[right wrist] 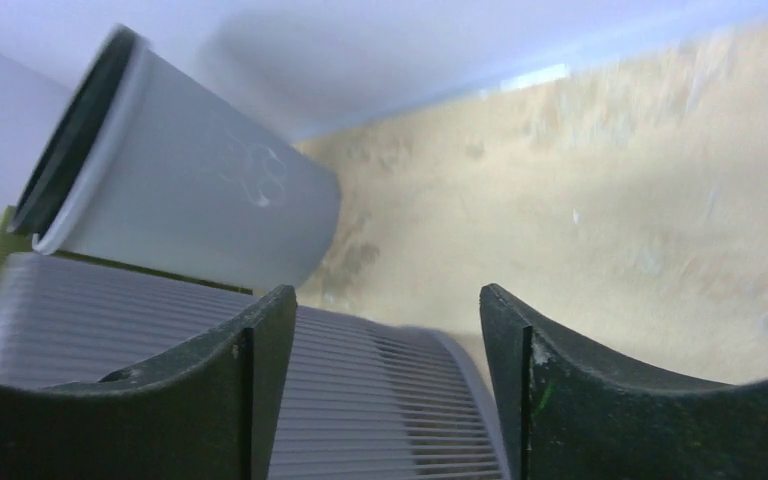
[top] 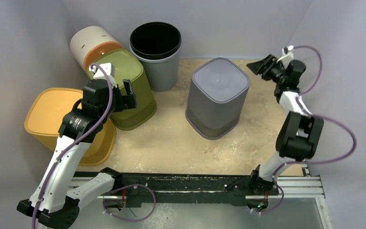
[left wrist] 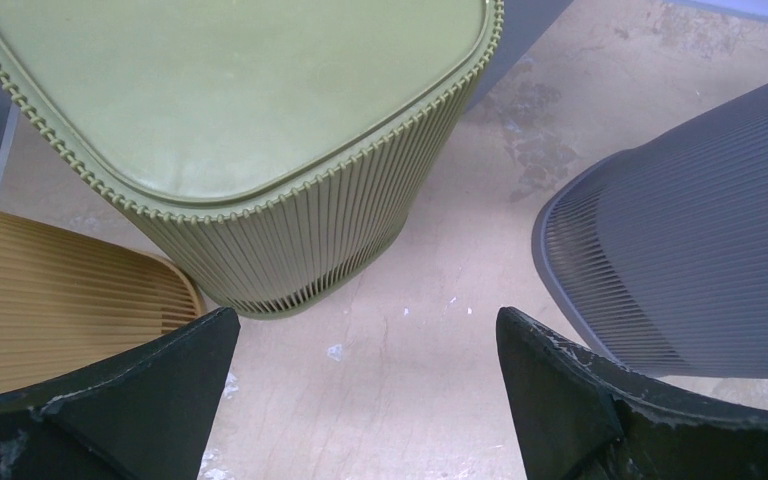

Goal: Turn the large container upside down

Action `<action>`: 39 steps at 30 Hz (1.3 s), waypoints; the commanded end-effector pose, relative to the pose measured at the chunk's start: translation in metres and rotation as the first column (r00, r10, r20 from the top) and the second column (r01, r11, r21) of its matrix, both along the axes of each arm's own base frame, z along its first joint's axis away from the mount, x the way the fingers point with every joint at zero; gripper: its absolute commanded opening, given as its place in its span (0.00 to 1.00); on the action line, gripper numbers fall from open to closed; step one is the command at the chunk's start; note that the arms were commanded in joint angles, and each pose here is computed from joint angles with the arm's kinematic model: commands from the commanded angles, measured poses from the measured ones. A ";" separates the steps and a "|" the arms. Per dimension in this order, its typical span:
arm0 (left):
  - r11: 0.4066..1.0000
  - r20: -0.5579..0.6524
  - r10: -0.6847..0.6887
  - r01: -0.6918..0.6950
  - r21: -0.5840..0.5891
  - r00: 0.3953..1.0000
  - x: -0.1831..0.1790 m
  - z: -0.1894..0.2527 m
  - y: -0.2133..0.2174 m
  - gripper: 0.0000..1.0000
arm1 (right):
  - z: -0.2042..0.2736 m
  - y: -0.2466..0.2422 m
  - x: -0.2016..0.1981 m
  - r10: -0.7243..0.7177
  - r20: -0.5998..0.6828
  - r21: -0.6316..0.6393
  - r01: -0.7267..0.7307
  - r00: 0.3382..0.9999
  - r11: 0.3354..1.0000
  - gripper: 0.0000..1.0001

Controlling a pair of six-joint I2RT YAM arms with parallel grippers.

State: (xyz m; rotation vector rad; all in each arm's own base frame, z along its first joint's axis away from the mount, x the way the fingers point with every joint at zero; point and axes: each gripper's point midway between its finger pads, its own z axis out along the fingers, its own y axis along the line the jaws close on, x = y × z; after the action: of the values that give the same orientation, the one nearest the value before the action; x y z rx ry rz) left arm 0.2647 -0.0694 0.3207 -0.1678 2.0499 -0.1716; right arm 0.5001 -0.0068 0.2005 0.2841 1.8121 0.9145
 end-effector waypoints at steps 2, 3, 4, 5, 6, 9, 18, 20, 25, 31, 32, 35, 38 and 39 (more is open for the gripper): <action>0.999 0.078 -0.033 0.035 -0.027 0.996 0.000 0.021 -0.005 0.97 | 0.103 -0.001 -0.035 -0.012 0.164 -0.216 0.048 0.986 0.975 0.76; 0.999 0.078 -0.036 0.038 -0.028 0.996 0.000 0.021 -0.005 0.97 | 0.119 0.004 -0.043 0.003 0.187 -0.238 0.043 0.982 0.970 0.77; 0.999 0.075 -0.039 0.041 -0.030 0.996 -0.001 0.020 -0.006 0.97 | 0.140 0.012 -0.054 0.019 0.227 -0.261 0.042 0.974 0.964 0.78; 0.999 0.076 -0.042 0.044 -0.030 0.996 -0.001 0.020 -0.006 0.97 | 0.155 0.019 -0.065 0.033 0.259 -0.276 0.041 0.965 0.960 0.80; 0.999 0.078 -0.042 0.044 -0.030 0.996 -0.001 0.020 -0.006 0.97 | 0.169 0.030 -0.075 0.054 0.291 -0.290 0.034 0.955 0.957 0.83; 0.998 0.078 -0.043 0.045 -0.032 0.996 -0.002 0.020 -0.006 0.97 | 0.205 0.079 -0.108 0.147 0.367 -0.324 -0.022 0.919 0.946 1.00; 0.998 0.081 -0.039 0.042 -0.041 0.996 -0.007 0.023 -0.005 0.97 | 0.224 0.206 -0.208 0.395 0.410 -0.348 -0.260 0.822 0.901 1.00; 0.999 0.083 -0.033 0.037 -0.040 0.996 -0.008 0.023 -0.003 0.97 | 0.216 0.227 -0.230 0.457 0.403 -0.355 -0.325 0.793 0.877 1.00; 0.999 0.079 -0.025 0.029 -0.043 0.997 -0.008 0.021 -0.003 0.97 | 0.183 0.283 -0.290 0.626 0.336 -0.382 -0.506 0.704 0.773 1.00; 0.999 0.079 -0.007 0.010 -0.043 0.997 -0.009 0.018 0.001 0.97 | 0.117 0.313 -0.323 0.665 0.180 -0.386 -0.570 0.725 0.726 1.00; 0.999 0.079 -0.007 0.010 -0.043 0.997 -0.009 0.018 0.001 0.97 | 0.109 0.314 -0.323 0.651 0.162 -0.385 -0.560 0.741 0.734 1.00; 0.999 0.071 -0.009 0.012 -0.043 0.997 -0.008 0.015 0.000 0.97 | 0.078 0.306 -0.312 0.568 0.091 -0.415 -0.487 0.818 0.768 1.00; 0.999 0.066 -0.008 0.011 -0.041 0.998 -0.008 0.012 0.000 0.97 | 0.047 0.296 -0.293 0.462 0.022 -0.476 -0.397 0.887 0.785 1.00; 0.999 0.066 -0.006 0.009 -0.041 0.998 -0.008 0.012 0.000 0.97 | 0.036 0.291 -0.285 0.412 0.001 -0.500 -0.356 0.911 0.790 1.00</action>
State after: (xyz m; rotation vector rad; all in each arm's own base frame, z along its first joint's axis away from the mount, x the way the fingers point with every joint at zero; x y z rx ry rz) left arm 0.2533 -0.0692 0.3257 -0.1624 2.0242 -0.2117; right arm 0.1763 0.3040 0.2576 -0.6793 1.8989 0.9254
